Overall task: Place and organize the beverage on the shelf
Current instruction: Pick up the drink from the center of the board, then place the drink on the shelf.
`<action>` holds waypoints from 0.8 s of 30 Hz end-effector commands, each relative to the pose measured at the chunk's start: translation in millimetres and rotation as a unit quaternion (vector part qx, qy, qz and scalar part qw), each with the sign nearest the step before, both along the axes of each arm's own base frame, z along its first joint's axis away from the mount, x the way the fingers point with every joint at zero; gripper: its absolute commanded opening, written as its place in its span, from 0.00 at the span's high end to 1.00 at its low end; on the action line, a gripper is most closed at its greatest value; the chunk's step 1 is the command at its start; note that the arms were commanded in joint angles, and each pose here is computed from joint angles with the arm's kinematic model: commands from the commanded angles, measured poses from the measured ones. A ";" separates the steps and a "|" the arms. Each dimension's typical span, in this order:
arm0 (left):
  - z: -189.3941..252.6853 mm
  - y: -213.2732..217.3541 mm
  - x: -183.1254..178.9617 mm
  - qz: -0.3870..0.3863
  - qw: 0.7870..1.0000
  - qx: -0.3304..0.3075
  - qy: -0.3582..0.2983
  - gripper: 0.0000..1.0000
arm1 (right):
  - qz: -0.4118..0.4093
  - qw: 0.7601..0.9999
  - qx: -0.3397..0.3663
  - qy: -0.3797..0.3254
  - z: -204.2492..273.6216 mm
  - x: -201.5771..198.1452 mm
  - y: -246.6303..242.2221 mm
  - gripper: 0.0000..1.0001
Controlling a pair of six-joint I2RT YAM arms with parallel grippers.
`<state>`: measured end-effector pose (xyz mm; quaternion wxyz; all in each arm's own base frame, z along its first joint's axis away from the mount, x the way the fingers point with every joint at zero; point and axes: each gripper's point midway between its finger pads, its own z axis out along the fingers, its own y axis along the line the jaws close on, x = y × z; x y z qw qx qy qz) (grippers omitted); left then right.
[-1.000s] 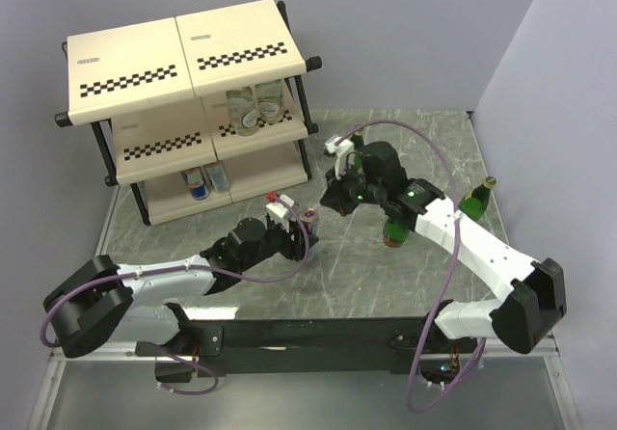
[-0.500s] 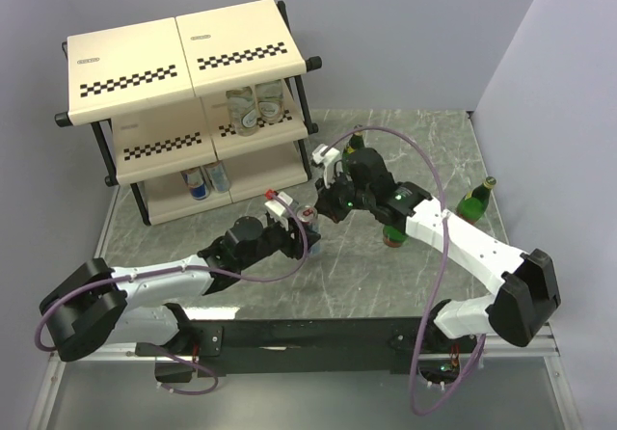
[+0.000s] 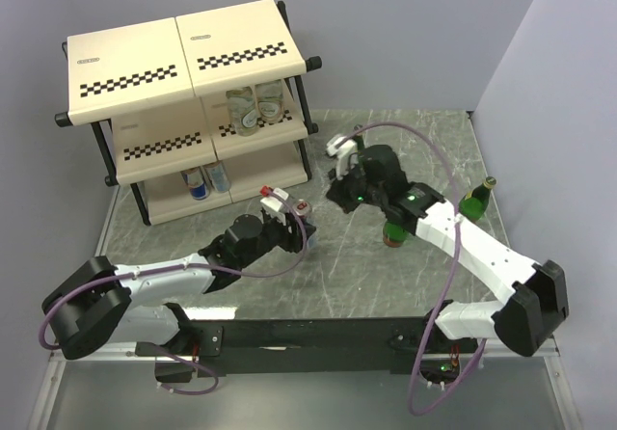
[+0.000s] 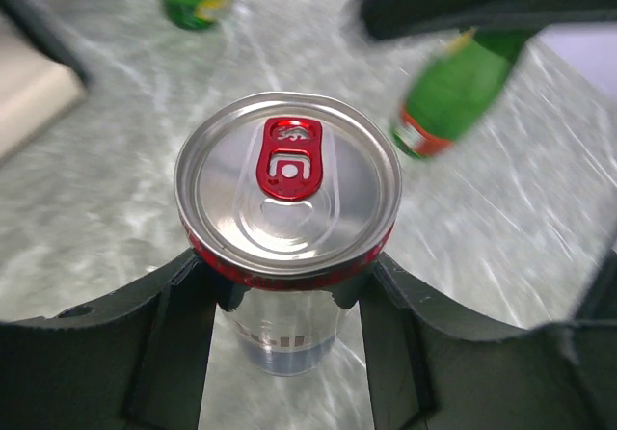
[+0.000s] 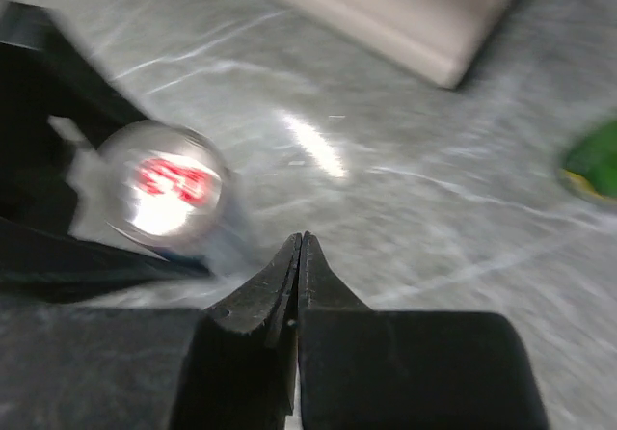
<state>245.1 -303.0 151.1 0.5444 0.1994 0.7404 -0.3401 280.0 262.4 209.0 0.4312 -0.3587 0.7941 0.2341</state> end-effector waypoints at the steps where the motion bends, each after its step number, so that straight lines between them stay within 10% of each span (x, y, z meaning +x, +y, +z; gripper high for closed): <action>1: 61.7 19.0 29.3 0.091 0.990 -0.081 -0.077 1.00 | -0.060 0.995 0.040 -0.072 43.6 25.3 -32.4 1.00; 12: 57.7 94.1 81.0 0.347 0.931 -0.058 -0.092 1.00 | -0.084 0.991 0.076 -0.076 59.7 30.7 -69.1 1.00; 24: 43.2 104.9 130.1 0.433 0.897 -0.018 -0.091 1.00 | -0.083 0.990 0.084 -0.072 60.9 30.1 -72.8 1.00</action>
